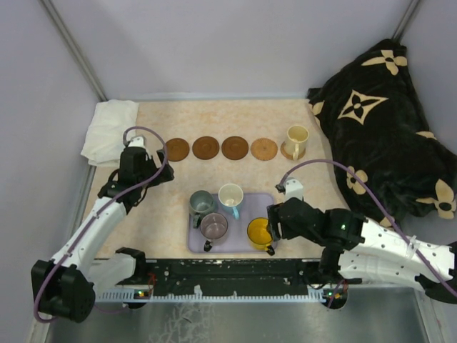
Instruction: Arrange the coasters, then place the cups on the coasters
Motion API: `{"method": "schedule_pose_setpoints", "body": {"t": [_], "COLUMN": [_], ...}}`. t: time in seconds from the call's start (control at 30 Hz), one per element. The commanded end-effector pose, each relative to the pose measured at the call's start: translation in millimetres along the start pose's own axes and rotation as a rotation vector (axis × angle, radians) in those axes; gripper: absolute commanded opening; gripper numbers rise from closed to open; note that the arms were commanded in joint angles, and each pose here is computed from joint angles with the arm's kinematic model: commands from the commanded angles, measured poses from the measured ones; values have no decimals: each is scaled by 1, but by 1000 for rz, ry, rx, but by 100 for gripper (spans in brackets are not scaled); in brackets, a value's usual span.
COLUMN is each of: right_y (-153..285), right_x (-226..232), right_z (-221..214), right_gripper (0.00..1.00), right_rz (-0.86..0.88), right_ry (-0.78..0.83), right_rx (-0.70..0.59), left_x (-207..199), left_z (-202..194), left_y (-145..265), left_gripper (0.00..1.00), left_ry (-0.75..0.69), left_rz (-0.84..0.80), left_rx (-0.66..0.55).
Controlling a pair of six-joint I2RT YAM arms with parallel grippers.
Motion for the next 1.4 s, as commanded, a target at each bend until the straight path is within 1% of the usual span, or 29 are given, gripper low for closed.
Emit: {"method": "schedule_pose_setpoints", "body": {"t": [0.0, 0.13, 0.33, 0.5, 0.67, 0.83, 1.0, 1.1, 1.37], "right_y": [11, 7, -2, -9, -16, -21, -25, -28, -35], "right_x": [8, 15, 29, 43, 47, 44, 38, 37, 45], "right_z": [-5, -18, -27, -40, -58, -67, -65, -63, -62], "right_gripper": [64, 62, 62, 62, 63, 63, 62, 59, 54], "right_rz": [49, 81, 139, 155, 85, 22, -36, -59, -65], "right_ry": [16, 7, -4, 45, 116, 119, 100, 92, 73], "right_rx": [69, 131, 150, 189, 254, 280, 257, 247, 252], "left_x": [-5, -2, 1, -3, -4, -4, -4, -4, -5], "left_z": [16, 18, 20, 18, 17, 16, 15, 14, 11], "left_y": [8, 11, 9, 6, 6, 7, 7, 5, 4], "left_gripper": [100, 100, 100, 100, 100, 100, 100, 100, 100], "left_ry": [14, 19, 4, 4, 7, 9, 6, 4, 5], "left_rz": [-13, 0, 16, 6, -2, -7, -10, -10, -16], "left_rx": [-53, -69, -80, -58, -55, -55, -52, -43, -34]}}
Point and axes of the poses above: each gripper's point midway between its finger pads, its own y axis back along the fingers, its own x axis along the line the jaws close on, z = x × y, the point moved 2 cm from there along y, back along the fingers, and after that the axes turned 8 degrees about y, right-handed, at the moved point
